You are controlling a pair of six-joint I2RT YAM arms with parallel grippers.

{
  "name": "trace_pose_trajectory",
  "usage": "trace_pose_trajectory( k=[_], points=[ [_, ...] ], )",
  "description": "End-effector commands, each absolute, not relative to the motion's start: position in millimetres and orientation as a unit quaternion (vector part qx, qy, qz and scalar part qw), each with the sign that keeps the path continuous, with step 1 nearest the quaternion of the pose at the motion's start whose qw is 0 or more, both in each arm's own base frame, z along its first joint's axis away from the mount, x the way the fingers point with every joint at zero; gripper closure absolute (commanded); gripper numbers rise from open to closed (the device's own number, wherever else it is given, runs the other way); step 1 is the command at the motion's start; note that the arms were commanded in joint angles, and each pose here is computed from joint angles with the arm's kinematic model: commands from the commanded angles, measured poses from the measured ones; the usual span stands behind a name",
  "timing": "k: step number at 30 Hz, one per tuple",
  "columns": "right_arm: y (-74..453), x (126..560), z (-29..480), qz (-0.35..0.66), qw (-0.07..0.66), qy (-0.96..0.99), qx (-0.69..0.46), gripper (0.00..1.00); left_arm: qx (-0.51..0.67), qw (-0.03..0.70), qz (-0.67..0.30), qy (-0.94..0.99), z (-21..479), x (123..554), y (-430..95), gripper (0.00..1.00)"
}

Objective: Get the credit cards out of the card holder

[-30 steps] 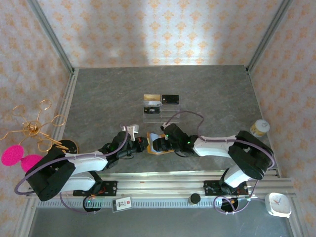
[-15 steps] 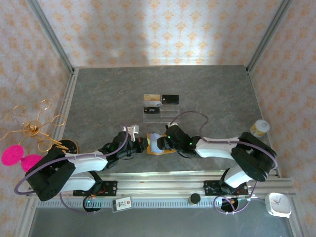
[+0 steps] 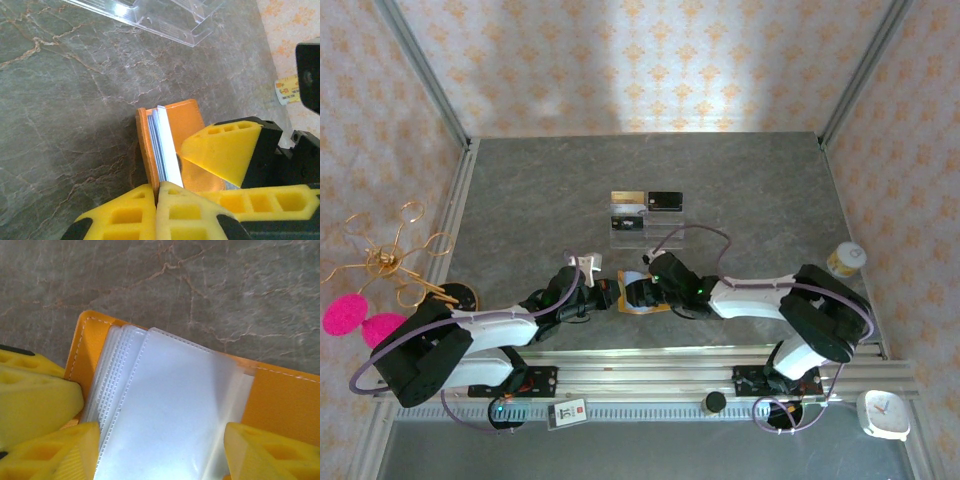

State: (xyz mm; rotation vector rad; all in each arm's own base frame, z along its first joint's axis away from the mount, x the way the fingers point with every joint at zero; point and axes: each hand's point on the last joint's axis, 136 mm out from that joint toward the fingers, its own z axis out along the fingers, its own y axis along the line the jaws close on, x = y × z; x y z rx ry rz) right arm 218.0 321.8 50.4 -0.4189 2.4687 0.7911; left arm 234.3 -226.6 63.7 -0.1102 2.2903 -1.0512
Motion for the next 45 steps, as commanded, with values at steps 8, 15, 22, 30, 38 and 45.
trace_pose_trajectory(
  k=[8, 15, 22, 30, 38, 45],
  points=[
    [296.2, 219.4, 19.7, 0.218, 0.248, 0.934, -0.135, 0.39, -0.023, 0.309, -0.418, 0.854, 77.3, 235.2, -236.3, 1.0],
    [248.7, 225.8, 6.6, 0.136, 0.268, 0.95, -0.082, 0.38, -0.022, 0.314, -0.424, 0.849, 82.9, 233.9, -235.3, 1.0],
    [237.9, 237.3, 65.0, 0.158, 0.336, 0.927, -0.057, 0.34, -0.016, 0.316, -0.422, 0.85, 85.4, 234.6, -236.5, 1.0],
    [309.9, 217.7, 96.1, 0.288, 0.31, 0.894, -0.148, 0.34, -0.014, 0.315, -0.43, 0.846, 91.5, 236.1, -240.5, 1.0],
    [328.6, 216.7, 69.4, 0.286, 0.281, 0.899, -0.173, 0.34, -0.013, 0.313, -0.44, 0.842, 95.6, 234.6, -243.5, 1.0],
    [313.5, 213.8, 31.9, 0.244, 0.257, 0.921, -0.162, 0.34, -0.016, 0.302, -0.453, 0.839, 91.6, 231.6, -246.2, 1.0]
  ],
)
